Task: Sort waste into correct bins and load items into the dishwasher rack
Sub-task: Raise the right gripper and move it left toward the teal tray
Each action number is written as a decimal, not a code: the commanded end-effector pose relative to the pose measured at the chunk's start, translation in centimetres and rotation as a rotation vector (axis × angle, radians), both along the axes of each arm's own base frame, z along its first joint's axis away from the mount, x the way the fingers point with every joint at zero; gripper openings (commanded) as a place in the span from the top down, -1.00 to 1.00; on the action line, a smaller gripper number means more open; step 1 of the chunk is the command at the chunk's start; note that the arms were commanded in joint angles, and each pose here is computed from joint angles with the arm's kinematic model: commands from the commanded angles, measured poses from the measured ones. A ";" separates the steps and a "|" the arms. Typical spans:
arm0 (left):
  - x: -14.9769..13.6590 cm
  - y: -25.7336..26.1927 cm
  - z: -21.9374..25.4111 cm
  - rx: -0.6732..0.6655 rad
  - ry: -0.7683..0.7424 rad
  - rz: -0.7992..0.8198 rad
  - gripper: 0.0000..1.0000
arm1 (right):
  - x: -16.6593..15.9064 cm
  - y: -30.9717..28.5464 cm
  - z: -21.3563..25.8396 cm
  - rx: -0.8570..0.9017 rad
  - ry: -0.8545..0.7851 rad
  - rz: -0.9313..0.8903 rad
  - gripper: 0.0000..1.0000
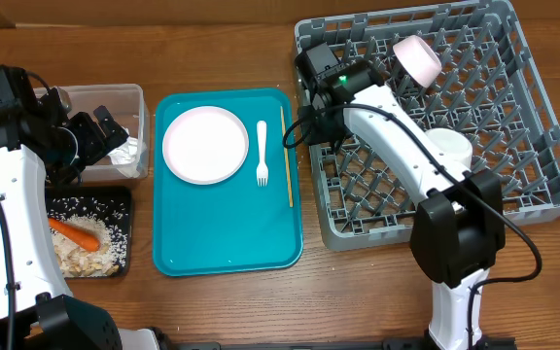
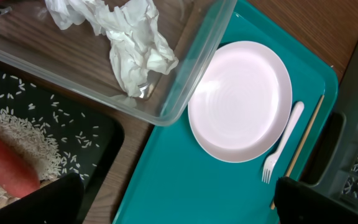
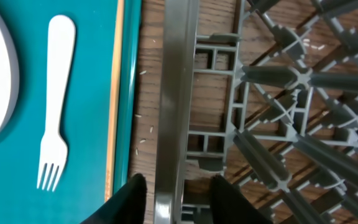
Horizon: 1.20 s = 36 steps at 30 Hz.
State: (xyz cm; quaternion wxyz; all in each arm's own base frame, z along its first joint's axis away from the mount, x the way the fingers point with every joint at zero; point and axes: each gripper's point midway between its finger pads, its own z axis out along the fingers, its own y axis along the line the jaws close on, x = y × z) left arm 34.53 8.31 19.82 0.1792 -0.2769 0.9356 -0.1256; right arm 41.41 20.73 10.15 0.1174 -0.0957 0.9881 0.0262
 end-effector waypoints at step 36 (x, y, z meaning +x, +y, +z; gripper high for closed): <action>0.0 0.0 1.3 0.007 -0.035 0.007 -1.00 | 0.5 0.7 -1.4 0.036 -0.011 0.002 0.43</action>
